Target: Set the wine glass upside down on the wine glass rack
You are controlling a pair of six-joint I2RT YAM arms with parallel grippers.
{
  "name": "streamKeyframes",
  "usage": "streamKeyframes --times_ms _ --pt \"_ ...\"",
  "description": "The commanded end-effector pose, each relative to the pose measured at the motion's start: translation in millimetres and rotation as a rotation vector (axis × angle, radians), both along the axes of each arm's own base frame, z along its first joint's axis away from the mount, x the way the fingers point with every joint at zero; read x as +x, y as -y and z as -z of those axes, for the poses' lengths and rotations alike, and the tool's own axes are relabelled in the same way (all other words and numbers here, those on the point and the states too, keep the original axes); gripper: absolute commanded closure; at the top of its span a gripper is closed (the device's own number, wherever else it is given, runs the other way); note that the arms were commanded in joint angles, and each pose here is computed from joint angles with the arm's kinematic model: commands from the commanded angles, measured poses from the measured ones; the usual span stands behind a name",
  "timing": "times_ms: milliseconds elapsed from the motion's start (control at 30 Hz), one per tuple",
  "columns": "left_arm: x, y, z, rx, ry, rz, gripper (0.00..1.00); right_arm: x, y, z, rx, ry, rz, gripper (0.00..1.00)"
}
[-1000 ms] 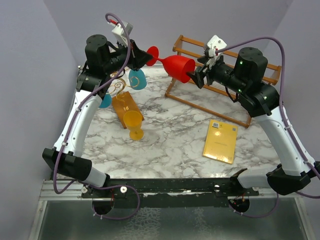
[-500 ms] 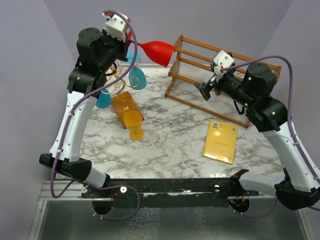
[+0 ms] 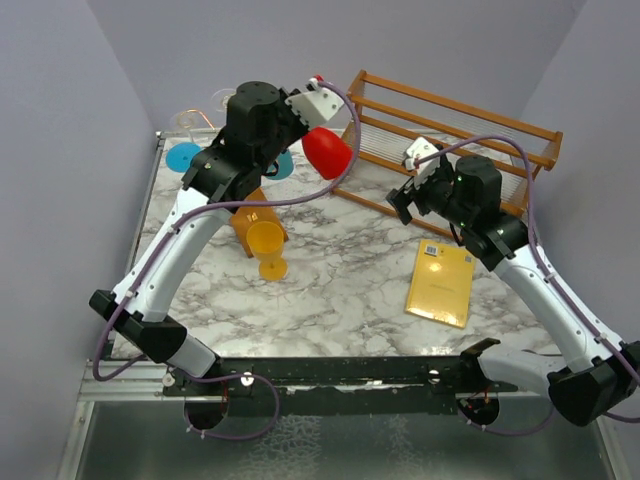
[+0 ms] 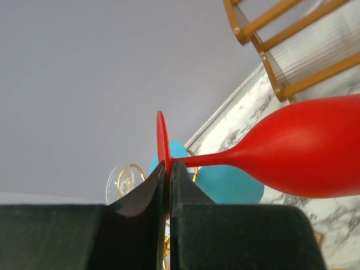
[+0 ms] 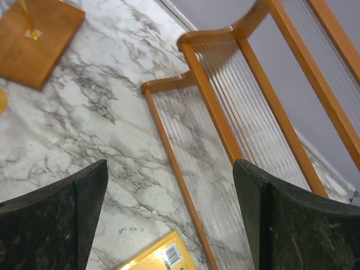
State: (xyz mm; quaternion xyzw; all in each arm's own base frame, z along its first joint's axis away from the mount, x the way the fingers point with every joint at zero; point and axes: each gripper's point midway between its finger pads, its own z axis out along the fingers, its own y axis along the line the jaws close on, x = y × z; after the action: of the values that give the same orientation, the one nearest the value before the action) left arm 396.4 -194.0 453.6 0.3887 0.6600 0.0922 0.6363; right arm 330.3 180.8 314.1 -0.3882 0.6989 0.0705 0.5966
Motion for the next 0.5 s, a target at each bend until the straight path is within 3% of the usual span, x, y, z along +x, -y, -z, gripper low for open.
streamKeyframes --times_ms 0,167,467 --pt "-2 -1 29 0.242 0.002 -0.044 1.0 19 14 -3 0.118 0.026 0.037 0.08" --pt "3 -13 47 0.361 0.012 -0.13 1.0 24 27 27 0.142 -0.041 0.063 0.08" --pt "-2 -27 56 0.41 0.001 -0.172 1.0 24 32 41 0.156 -0.09 0.058 0.08"
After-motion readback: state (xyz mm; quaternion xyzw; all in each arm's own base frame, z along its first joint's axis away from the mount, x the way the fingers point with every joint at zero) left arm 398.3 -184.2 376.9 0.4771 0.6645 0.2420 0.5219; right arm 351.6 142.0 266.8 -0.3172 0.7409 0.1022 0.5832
